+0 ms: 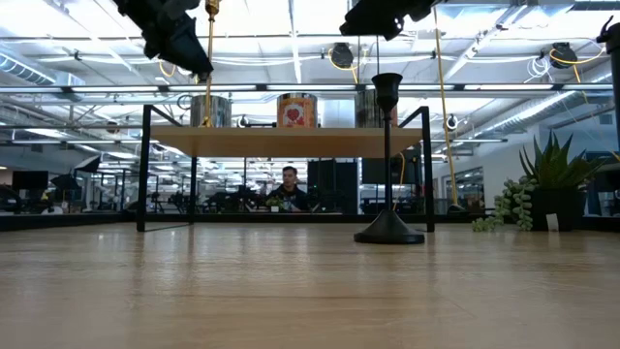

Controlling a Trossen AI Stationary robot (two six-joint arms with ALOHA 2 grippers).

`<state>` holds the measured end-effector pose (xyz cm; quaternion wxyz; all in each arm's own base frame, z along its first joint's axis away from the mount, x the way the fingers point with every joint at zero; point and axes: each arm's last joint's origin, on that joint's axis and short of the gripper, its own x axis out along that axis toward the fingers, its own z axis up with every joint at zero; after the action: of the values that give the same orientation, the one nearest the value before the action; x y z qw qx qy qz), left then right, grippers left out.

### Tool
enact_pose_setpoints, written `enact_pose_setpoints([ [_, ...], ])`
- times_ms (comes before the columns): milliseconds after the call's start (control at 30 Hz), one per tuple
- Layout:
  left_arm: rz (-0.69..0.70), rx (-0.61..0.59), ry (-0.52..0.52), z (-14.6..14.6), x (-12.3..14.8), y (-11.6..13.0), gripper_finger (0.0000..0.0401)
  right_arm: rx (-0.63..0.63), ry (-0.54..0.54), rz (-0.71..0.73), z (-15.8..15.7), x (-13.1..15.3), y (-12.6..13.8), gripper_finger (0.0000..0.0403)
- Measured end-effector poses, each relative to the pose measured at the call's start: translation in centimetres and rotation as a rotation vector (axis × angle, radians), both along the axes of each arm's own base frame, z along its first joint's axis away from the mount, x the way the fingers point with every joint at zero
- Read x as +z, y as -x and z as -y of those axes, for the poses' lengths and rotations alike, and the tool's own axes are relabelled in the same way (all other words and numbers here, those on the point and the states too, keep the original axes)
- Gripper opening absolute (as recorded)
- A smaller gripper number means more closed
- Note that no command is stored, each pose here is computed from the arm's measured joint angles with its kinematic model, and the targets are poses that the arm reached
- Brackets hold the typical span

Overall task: Pick & Place candle stick holders
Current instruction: Put the black candle holder on the shelf

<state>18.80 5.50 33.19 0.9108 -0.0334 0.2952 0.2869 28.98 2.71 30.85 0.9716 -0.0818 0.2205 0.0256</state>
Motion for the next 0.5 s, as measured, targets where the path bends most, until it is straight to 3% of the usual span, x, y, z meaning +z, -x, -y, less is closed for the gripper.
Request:
enact_pose_setpoints([
  [233, 0.048, -0.002, -0.011, 0.5, 1.0, 1.8, 0.0154, 0.012, -0.030, -0.042, -0.9, -0.4, 0.3, 0.0195],
  [500, 0.089, -0.071, 0.039, 1.2, 1.8, 4.0, 0.0154, -0.068, -0.167, -0.219, -2.2, -1.9, 1.4, 0.0200],
])
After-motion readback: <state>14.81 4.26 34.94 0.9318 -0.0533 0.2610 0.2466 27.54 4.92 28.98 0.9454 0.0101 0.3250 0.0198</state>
